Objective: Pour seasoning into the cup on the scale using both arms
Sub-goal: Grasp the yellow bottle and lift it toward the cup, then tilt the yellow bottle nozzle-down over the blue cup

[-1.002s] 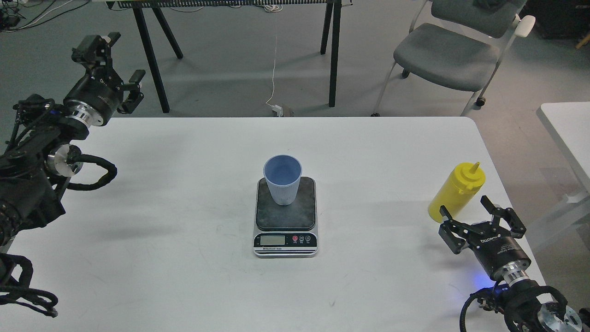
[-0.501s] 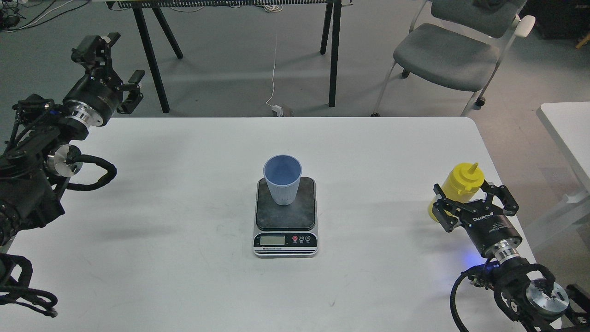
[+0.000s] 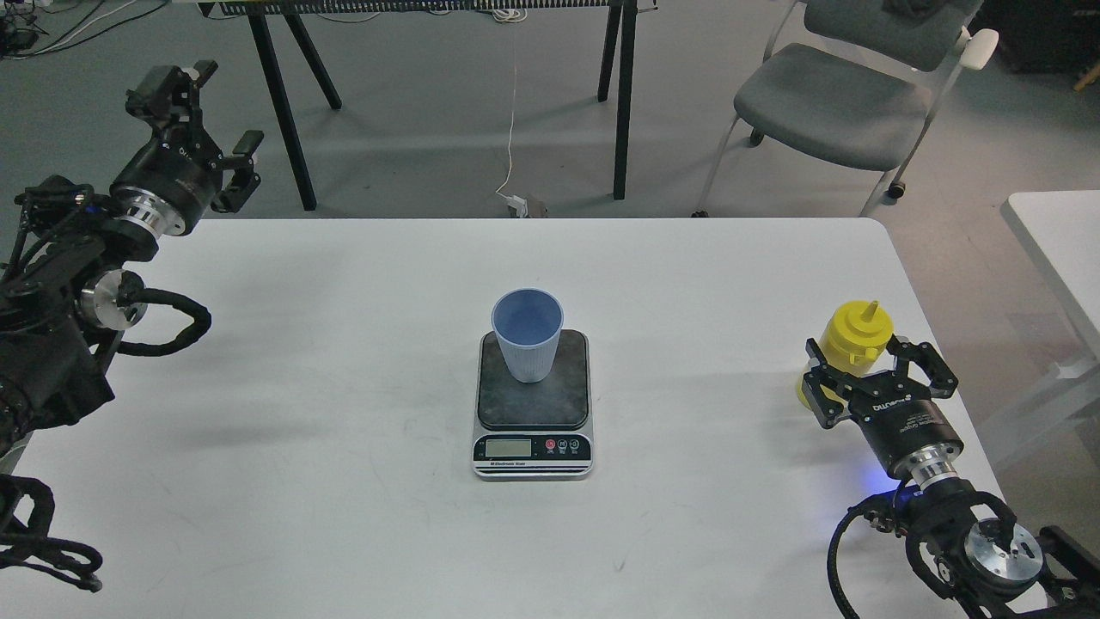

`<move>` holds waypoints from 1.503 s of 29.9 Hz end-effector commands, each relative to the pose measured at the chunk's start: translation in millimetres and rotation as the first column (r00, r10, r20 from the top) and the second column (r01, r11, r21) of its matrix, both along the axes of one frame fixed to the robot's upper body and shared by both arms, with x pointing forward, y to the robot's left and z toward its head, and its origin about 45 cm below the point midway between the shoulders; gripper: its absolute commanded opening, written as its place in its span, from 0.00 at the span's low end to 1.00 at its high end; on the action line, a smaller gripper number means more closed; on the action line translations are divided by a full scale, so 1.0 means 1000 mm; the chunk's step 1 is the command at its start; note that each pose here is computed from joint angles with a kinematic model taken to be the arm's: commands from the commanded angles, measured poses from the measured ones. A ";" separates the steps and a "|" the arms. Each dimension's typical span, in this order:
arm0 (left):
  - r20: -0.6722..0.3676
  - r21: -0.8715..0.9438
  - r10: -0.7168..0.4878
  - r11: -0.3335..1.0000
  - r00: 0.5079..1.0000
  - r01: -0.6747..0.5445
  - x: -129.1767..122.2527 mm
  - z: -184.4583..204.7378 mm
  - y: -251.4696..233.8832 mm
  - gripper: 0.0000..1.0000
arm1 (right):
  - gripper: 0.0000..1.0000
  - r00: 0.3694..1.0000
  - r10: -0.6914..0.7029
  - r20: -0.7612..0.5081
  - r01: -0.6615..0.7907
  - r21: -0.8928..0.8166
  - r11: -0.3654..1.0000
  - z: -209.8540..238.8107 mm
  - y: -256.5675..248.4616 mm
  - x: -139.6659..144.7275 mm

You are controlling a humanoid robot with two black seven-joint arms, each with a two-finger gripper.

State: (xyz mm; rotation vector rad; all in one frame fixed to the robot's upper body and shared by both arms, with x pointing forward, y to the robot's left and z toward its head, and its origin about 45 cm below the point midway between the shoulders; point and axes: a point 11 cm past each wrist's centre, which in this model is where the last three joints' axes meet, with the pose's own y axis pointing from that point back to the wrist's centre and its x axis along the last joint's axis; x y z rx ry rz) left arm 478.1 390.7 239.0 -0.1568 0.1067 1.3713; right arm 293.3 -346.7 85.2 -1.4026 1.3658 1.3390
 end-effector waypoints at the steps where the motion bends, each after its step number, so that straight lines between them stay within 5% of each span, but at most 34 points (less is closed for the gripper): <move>1: -0.002 -0.001 -0.002 1.000 1.000 0.002 0.000 -0.001 -0.001 0.95 | 0.63 1.000 0.001 0.001 -0.001 -0.004 1.000 0.000 -0.001 0.000; 3: -0.002 -0.001 -0.002 1.000 1.000 0.002 0.000 -0.001 -0.001 0.95 | 0.59 1.000 0.001 -0.002 -0.001 0.001 1.000 -0.001 0.002 -0.001; 7: -0.007 0.002 0.003 1.000 1.000 -0.003 -0.002 -0.003 0.002 0.95 | 0.28 1.000 -0.007 -0.003 0.007 0.003 1.000 -0.002 0.001 -0.002; 20: -0.005 0.001 0.003 1.000 1.000 -0.003 -0.002 -0.002 0.002 0.95 | 0.19 1.000 0.029 0.009 -0.029 -0.054 0.998 0.005 -0.004 0.003; 25: -0.002 0.001 0.002 1.000 1.000 -0.002 -0.001 -0.001 0.002 0.95 | 0.19 0.971 0.191 0.143 -0.125 -0.376 0.918 0.072 -0.022 0.059; 34: 0.003 -0.007 -0.010 1.000 1.000 0.010 0.002 0.000 -0.006 0.95 | 0.15 0.787 0.606 0.117 -0.156 -0.913 0.378 0.169 0.044 0.140; 45: 0.034 0.016 -0.063 0.998 0.997 0.063 0.014 0.017 -0.029 0.95 | 0.15 0.470 0.868 -0.162 0.073 -0.972 -0.222 0.192 0.189 0.150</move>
